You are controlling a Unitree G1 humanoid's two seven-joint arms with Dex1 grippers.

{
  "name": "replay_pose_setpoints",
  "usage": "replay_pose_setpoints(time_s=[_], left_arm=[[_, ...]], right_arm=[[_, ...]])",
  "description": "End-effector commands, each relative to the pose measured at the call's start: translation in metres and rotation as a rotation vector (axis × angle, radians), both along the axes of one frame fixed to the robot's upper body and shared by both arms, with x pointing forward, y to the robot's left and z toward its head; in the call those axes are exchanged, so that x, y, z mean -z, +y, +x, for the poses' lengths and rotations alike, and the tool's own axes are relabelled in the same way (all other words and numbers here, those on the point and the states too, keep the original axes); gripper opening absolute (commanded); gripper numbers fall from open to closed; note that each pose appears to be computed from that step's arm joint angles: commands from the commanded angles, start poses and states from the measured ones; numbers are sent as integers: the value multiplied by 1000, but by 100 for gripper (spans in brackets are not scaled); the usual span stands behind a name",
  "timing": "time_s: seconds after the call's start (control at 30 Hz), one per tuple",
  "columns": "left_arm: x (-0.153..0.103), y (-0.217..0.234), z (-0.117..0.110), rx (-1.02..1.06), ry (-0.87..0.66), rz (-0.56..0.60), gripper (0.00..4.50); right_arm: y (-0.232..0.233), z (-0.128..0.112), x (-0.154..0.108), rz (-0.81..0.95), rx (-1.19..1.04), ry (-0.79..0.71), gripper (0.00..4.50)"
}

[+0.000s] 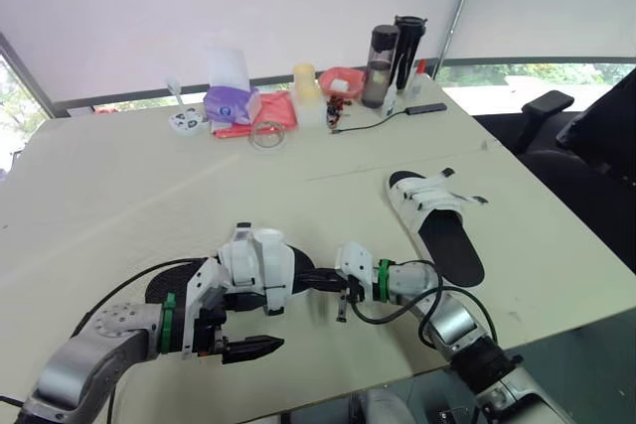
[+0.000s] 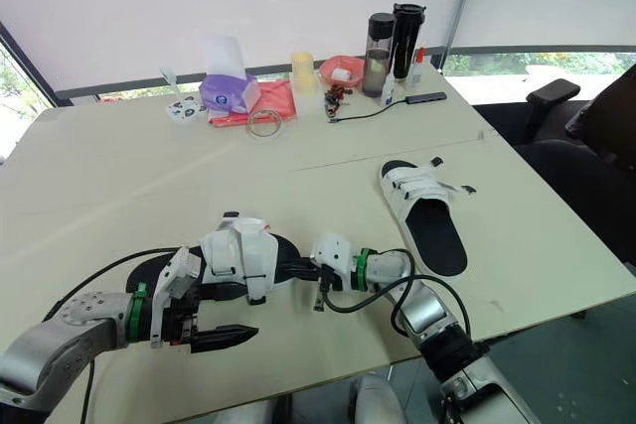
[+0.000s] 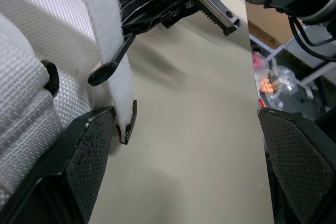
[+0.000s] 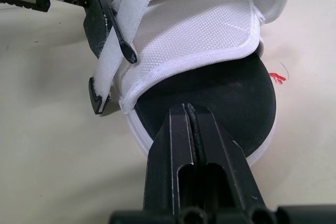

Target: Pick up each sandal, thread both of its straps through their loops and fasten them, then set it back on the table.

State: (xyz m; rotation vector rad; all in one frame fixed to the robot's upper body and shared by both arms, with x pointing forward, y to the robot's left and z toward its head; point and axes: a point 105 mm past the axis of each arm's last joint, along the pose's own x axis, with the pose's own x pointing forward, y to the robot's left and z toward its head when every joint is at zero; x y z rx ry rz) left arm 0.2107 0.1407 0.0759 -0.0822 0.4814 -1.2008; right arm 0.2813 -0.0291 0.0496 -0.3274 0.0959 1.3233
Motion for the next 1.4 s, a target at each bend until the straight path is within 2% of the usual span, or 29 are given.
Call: replay_pose_setpoints(time_s=[0.03,0.13,0.2,0.27,0.47,0.73,0.87,1.07,1.4], left_arm=[[6,6,13,-65,-15,29,447],[10,1,16,-67,-2,15,447],[13,0,18,-70,4,13,396],[14,-1,18,-70,9,10,312],[18,-3,16,-79,27,10,6],[17,0,3,-42,66,14,2],[20,7,-21,31,161,33,2],[19,14,-38,85,238,45,2],[8,11,-43,138,253,21,2]], right_arm=[[-30,-12,64,-206,79,185,0],[-29,-12,64,-205,80,184,0],[-29,-12,64,-205,81,183,0],[-29,-11,64,-205,82,183,0],[-30,-12,65,-207,87,185,0],[-29,-12,65,-205,87,185,0],[-28,-11,64,-203,86,183,0],[-28,-10,64,-203,85,182,0],[-27,-8,64,-206,86,179,0]])
